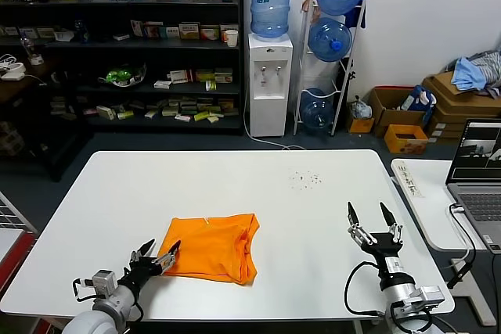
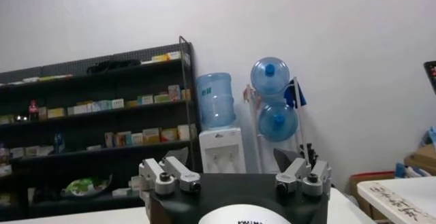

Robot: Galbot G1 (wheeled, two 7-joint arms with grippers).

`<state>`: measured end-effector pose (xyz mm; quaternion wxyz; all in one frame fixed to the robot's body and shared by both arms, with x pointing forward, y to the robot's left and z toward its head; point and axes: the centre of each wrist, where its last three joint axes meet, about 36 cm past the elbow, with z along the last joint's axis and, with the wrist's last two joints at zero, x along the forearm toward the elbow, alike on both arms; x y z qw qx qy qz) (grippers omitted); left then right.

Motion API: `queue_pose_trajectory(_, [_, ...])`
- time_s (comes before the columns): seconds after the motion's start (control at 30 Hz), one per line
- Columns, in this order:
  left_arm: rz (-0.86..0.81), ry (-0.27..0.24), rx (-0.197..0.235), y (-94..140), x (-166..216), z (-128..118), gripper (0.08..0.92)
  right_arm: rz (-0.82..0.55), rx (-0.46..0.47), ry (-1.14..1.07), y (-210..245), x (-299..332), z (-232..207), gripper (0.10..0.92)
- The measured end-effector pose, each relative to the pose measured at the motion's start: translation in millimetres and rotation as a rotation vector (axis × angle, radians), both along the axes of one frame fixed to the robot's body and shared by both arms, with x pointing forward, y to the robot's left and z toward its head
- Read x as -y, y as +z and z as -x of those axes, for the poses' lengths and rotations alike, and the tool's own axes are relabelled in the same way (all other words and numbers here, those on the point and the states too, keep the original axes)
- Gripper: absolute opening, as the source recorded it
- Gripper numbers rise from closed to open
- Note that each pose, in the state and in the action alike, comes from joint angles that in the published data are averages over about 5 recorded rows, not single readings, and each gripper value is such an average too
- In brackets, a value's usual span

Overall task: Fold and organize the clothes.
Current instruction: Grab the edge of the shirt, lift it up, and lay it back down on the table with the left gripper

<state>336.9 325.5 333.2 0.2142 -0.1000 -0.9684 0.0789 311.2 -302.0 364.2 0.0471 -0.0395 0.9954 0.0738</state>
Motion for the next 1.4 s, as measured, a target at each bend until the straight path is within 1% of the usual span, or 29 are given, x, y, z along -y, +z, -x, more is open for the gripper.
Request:
queue_pose_trajectory(0.37, [0.007, 0.010, 0.000, -3, 1, -7, 0.819, -0.001, -0.003, 0.000, -1, -1, 1, 0.823])
queue_pose_trajectory(0.47, [0.010, 0.013, -0.009, -6, 1, -7, 0.790, -0.002, -0.003, -0.001, -1, -1, 2, 0.823])
queue_pose_trajectory(0.57, [0.016, 0.018, -0.017, -7, 2, -7, 0.741, -0.003, -0.003, -0.002, -1, -1, 2, 0.823])
queue_pose_trajectory(0.67, [0.024, 0.023, -0.019, -7, 3, -8, 0.686, -0.003, -0.004, -0.002, -1, -2, 3, 0.823])
queue_pose_trajectory(0.77, [0.031, 0.028, -0.021, -7, 4, -10, 0.614, -0.002, -0.004, -0.002, -1, -1, 3, 0.823])
queue_pose_trajectory(1.07, [0.051, 0.034, -0.034, -8, 8, -7, 0.355, -0.001, -0.003, -0.007, 0, 0, 3, 0.823])
queue_pose_trajectory(1.3, [0.069, 0.035, -0.019, -3, 12, -7, 0.157, -0.003, 0.000, -0.011, 0, 0, 2, 0.823])
queue_pose_trajectory(1.4, [0.072, 0.034, -0.009, 1, 13, -6, 0.123, -0.004, 0.002, -0.014, 0, 0, 2, 0.823])
